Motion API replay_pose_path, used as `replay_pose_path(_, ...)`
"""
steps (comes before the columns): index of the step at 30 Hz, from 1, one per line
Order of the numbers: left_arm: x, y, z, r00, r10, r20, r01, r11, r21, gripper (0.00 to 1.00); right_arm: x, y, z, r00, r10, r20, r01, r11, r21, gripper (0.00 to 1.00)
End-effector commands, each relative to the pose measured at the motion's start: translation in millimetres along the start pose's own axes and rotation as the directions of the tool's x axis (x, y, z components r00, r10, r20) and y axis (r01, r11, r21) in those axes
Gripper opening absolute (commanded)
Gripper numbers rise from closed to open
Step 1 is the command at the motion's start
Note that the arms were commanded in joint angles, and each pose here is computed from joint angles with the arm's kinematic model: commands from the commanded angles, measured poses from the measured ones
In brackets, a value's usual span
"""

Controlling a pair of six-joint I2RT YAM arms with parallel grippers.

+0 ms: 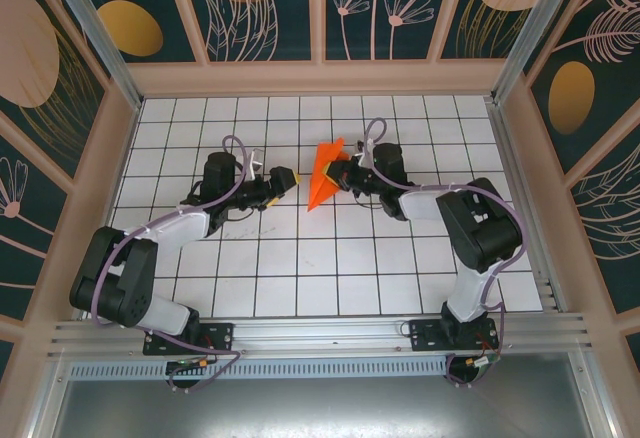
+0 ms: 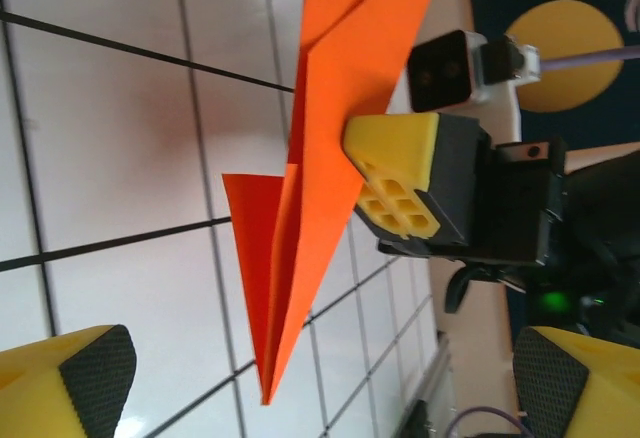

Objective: Fold a paper plane with a square sheet of paper (pick it up from the middle)
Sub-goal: Turn over the paper at the center of the table.

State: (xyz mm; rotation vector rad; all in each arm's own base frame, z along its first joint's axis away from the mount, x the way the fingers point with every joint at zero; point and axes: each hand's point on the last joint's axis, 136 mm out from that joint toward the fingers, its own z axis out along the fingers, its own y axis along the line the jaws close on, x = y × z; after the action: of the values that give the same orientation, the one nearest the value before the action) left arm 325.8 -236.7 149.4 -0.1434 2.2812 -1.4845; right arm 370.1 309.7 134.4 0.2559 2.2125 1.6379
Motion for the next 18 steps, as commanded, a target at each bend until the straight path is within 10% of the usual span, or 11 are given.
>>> replay_pose_path(1,0,-25,-2,1.000,0.005,-0.018,-0.002,0.991,0.131,0.98,3,52,-3,0.998,-0.043,-0.043,0.036,0.987,-0.159,0.05)
replay_pose_path(18,8,-35,12,0.997,-0.025,-0.078,0.042,0.973,0.226,0.86,23,79,15,0.986,-0.036,-0.160,-0.002,0.973,-0.231,0.05)
